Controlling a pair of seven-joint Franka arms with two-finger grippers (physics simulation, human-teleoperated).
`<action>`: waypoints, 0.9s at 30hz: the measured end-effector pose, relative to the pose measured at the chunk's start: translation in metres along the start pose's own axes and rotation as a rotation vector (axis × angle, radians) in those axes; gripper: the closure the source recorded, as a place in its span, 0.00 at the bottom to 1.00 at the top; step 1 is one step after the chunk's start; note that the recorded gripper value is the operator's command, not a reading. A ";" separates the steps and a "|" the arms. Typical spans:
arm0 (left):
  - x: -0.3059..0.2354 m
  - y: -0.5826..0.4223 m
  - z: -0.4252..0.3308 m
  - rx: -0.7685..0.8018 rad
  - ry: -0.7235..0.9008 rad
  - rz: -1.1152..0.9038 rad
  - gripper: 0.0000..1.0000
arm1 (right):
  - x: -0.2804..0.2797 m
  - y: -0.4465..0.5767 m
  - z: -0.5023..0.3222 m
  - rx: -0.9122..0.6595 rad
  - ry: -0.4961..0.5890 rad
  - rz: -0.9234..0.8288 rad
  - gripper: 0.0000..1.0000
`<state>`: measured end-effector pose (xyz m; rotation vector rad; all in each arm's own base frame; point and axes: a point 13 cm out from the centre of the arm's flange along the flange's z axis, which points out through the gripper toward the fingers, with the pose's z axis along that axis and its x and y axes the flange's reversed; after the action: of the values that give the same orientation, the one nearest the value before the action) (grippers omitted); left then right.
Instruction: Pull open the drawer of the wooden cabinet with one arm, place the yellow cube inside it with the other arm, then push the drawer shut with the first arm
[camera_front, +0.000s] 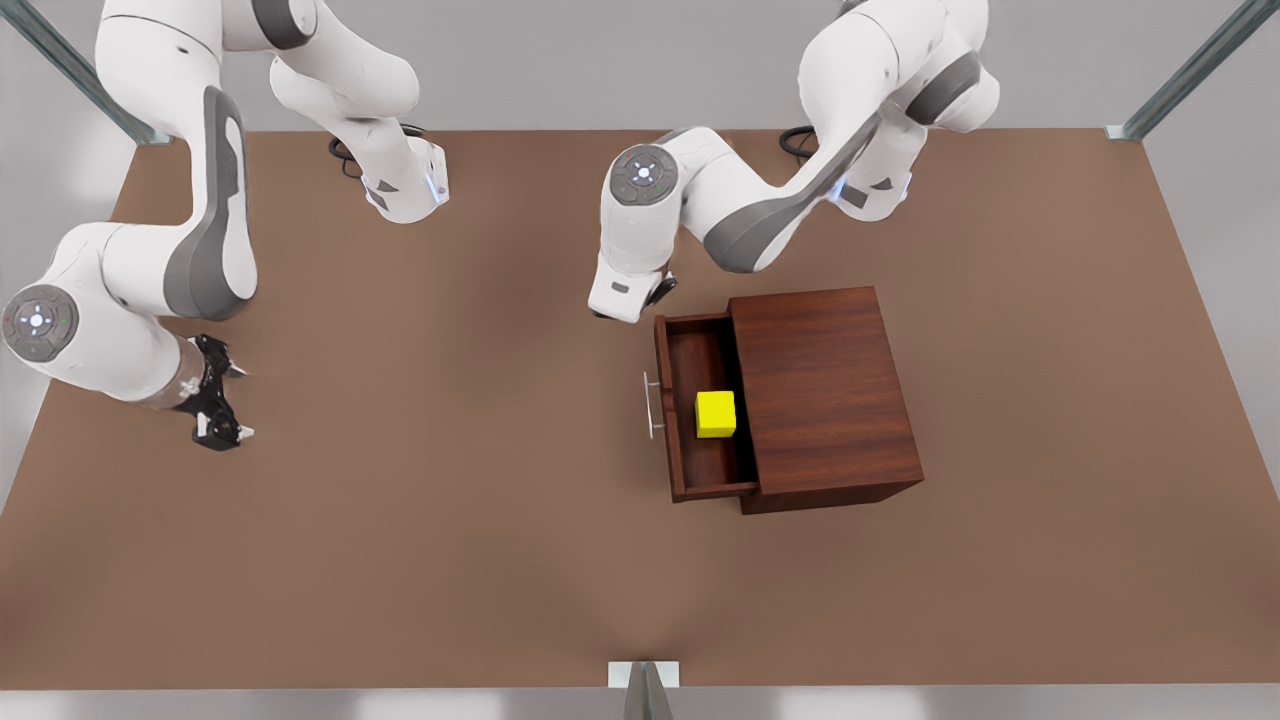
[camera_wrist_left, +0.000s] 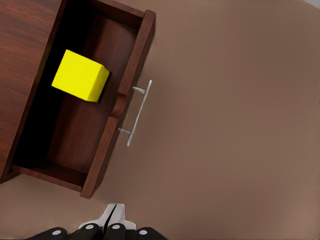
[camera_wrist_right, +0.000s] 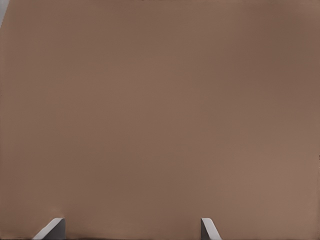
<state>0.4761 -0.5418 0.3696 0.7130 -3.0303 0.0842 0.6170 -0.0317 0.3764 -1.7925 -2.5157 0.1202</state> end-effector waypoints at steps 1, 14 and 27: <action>0.009 -0.012 0.018 0.008 -0.003 -0.056 1.00 | 0.000 0.000 -0.001 0.001 0.001 -0.064 0.00; -0.046 -0.057 0.142 0.134 -0.098 -0.755 1.00 | 0.005 -0.010 0.011 0.050 0.043 -0.645 0.00; -0.081 -0.013 0.197 0.063 -0.223 -1.042 1.00 | 0.009 -0.008 0.014 0.051 0.056 -0.931 0.00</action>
<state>0.5515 -0.5294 0.1709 2.2724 -2.4089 0.0706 0.6049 -0.0262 0.3631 -0.4586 -2.9521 0.0833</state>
